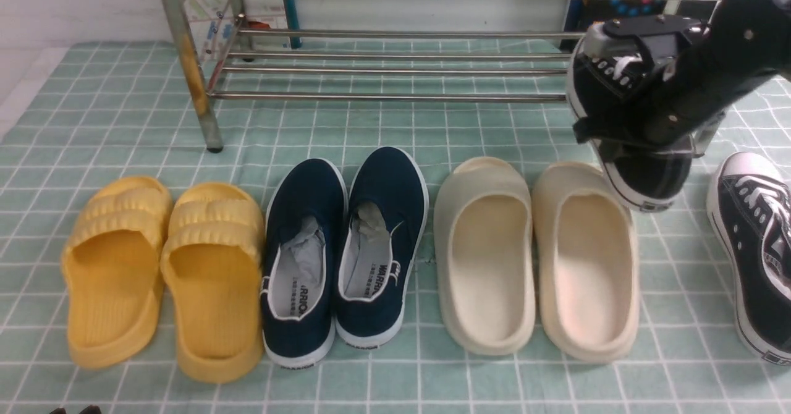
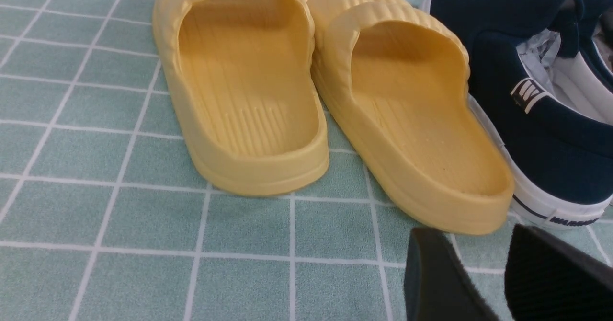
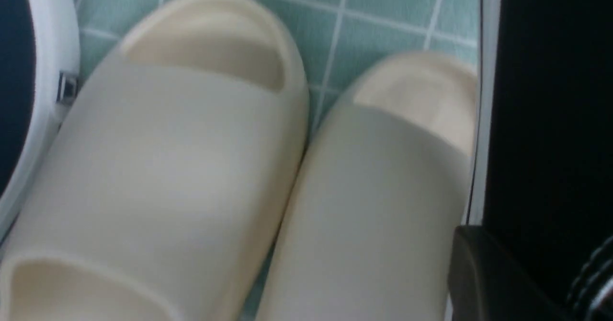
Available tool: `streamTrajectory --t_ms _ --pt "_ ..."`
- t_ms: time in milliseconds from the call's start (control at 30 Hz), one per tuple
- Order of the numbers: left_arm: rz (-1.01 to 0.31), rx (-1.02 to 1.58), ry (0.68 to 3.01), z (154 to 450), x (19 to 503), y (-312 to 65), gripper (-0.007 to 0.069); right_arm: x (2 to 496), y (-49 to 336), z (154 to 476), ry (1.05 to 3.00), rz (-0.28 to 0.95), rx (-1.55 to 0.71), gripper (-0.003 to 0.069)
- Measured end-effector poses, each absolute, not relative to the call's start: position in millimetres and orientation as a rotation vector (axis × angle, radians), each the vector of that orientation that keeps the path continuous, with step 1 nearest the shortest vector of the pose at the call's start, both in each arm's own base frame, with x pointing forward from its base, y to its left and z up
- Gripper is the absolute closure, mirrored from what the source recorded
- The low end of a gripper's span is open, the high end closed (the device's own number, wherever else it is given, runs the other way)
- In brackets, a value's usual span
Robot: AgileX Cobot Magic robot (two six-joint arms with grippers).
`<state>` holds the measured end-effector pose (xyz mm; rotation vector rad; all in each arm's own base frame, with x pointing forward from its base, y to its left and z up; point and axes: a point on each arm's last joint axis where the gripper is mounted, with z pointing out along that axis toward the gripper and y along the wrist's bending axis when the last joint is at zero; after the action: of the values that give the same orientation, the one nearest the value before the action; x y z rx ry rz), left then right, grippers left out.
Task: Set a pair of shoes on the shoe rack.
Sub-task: Use the right arm to put a shoe into the shoe rack
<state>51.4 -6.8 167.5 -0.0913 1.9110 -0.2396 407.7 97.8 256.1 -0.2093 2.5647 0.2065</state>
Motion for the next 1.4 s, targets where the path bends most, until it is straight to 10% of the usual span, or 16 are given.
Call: streamTrajectory --t_ms 367,1133,1400 --pt "-0.240 -0.091 1.911 167 51 -7 0.0386 495 119 243 2.544 0.226 -0.229 0.0636" --pt "-0.240 -0.091 1.911 167 51 -7 0.0386 525 124 248 2.442 0.210 -0.231 0.0602" --pt "-0.240 -0.091 1.911 167 51 -7 0.0386 524 125 258 2.416 0.212 -0.238 0.0258"
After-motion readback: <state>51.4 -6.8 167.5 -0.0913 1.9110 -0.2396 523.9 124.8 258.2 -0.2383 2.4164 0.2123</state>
